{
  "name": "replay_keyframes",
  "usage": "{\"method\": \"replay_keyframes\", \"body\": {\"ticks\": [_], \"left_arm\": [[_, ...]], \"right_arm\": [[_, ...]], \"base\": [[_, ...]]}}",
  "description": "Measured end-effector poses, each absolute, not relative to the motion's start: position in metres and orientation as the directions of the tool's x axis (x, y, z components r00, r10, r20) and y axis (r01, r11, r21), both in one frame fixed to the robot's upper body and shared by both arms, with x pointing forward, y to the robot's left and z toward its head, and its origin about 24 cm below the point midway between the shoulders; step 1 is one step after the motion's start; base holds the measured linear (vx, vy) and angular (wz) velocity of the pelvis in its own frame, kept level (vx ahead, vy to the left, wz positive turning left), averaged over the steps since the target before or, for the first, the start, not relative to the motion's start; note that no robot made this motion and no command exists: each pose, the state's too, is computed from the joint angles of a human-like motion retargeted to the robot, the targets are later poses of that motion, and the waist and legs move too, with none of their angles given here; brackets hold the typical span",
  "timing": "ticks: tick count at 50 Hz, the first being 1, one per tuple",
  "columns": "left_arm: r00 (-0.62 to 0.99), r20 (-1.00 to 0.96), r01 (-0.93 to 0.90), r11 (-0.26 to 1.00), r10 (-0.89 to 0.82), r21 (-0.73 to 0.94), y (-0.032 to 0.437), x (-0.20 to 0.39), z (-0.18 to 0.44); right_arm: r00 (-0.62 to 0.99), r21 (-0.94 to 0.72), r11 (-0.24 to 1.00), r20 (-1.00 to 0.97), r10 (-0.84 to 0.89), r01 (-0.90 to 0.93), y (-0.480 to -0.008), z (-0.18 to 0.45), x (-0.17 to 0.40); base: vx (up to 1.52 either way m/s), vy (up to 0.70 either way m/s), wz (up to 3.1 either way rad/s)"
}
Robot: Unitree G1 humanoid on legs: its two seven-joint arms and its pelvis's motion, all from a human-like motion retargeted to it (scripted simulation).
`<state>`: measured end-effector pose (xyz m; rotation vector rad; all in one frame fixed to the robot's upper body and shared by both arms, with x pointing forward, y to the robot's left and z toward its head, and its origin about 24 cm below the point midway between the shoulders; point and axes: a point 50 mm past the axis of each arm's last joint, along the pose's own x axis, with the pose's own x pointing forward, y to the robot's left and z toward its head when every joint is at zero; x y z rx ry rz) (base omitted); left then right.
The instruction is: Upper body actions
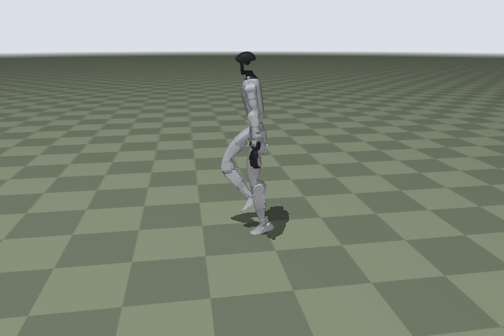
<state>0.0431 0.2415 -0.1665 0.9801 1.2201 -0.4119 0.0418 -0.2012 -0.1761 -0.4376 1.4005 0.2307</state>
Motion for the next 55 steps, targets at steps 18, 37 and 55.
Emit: {"method": "replay_keyframes", "body": {"ticks": [18,37,55], "left_arm": [[-0.033,-0.993,0.602,0.795,0.114,0.071,0.219,-0.028,-0.173],[0.060,-0.969,0.667,0.712,0.241,0.219,0.220,-0.008,-0.175],[0.323,-0.920,0.742,0.543,0.222,0.392,0.230,0.041,-0.170]], "right_arm": [[-0.064,-0.015,0.871,-0.997,-0.053,-0.491,-0.190,-0.178,-0.023],[-0.091,-0.011,0.881,-0.994,-0.061,-0.473,-0.191,-0.177,-0.008],[0.147,-0.192,0.934,-0.977,-0.153,-0.303,-0.196,-0.177,0.015]], "base": [[0.08,-0.09,0.00],[-0.04,-0.12,-0.19],[-0.12,0.07,0.25]]}}
